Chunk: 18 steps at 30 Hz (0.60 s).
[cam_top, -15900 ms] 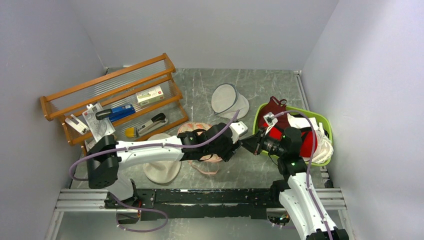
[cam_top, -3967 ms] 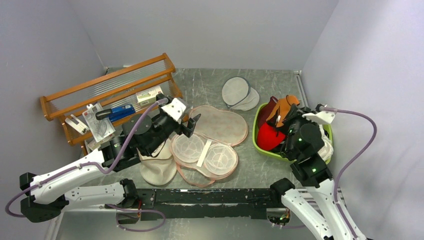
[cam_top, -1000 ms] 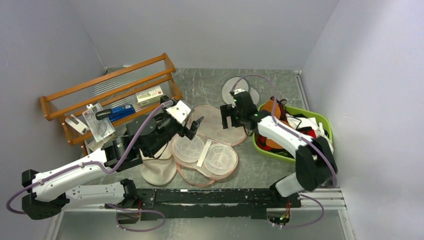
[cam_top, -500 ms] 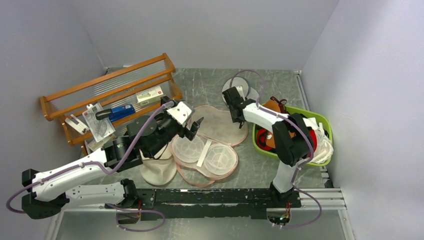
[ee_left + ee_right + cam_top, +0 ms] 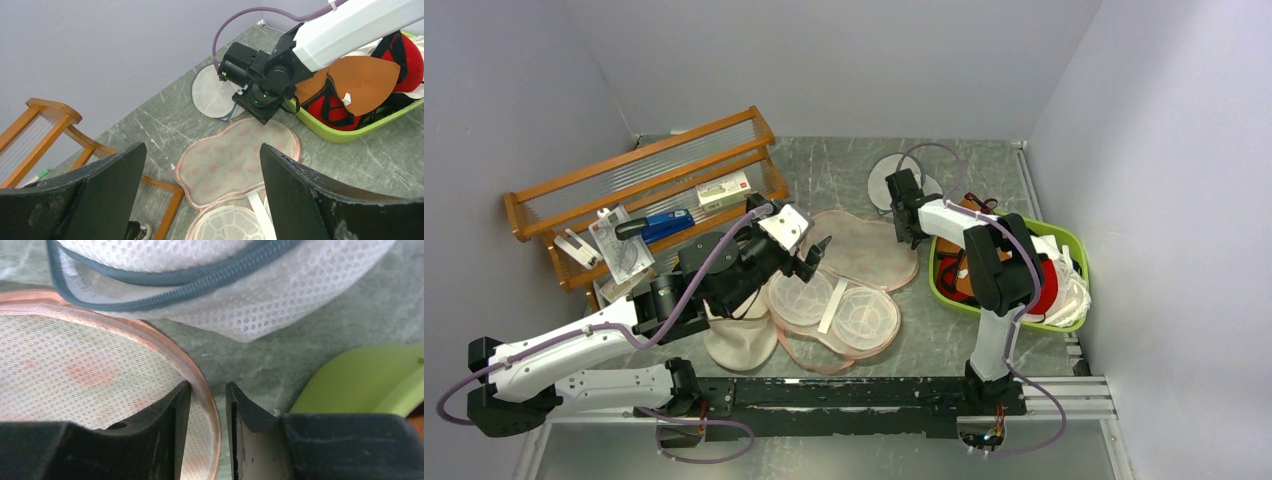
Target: Unzip the laundry bag and remove the bra
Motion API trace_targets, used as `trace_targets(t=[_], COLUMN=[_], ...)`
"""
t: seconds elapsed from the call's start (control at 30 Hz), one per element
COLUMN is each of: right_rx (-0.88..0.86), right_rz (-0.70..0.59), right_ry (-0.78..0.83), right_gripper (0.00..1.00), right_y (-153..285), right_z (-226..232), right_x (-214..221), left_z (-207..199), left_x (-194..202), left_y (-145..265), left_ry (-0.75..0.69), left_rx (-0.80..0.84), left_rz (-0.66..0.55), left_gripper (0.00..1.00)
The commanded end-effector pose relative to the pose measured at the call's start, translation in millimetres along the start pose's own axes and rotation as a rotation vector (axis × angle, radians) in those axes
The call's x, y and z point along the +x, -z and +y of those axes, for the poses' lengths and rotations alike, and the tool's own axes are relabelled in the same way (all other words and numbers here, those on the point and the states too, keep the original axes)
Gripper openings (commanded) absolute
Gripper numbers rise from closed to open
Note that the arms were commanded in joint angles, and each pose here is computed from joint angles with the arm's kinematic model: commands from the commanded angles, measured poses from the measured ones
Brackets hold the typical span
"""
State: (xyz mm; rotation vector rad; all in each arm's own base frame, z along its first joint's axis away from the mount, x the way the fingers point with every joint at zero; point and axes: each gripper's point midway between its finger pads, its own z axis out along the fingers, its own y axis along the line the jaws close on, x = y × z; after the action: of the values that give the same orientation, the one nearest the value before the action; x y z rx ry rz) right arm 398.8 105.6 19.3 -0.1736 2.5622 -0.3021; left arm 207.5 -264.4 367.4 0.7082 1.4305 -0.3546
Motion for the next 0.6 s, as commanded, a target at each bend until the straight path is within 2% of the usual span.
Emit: trace_targets(t=[0.0, 0.1, 0.17, 0.33, 0.4, 0.57], right_rx=[-0.264, -0.374, -0.377, -0.352, -0.369, -0.41], right_rz=[-0.01, 0.007, 0.022, 0.046, 0.019, -0.134], right_ry=[-0.075, -0.119, -0.12, -0.108, -0.109, -0.119], right_gripper=[0.32, 0.31, 0.27, 0.09, 0.01, 0.0], right_y=[-2, -2, -5, -10, -2, 38], right_z=[27, 38, 38, 35, 36, 28], right_x=[-4, 1, 6, 9, 1, -36], left_z=[8, 8, 8, 7, 6, 7], left_x=[-21, -22, -22, -22, -21, -22], left_y=[6, 7, 7, 6, 6, 7], left_ry=[0.012, 0.014, 0.015, 0.013, 0.012, 0.012], left_rx=[-0.018, -0.017, -0.016, -0.012, -0.012, -0.014], left_rz=[-0.039, -0.041, -0.043, -0.04, -0.038, -0.039], left_gripper=[0.95, 0.95, 0.95, 0.95, 0.95, 0.95])
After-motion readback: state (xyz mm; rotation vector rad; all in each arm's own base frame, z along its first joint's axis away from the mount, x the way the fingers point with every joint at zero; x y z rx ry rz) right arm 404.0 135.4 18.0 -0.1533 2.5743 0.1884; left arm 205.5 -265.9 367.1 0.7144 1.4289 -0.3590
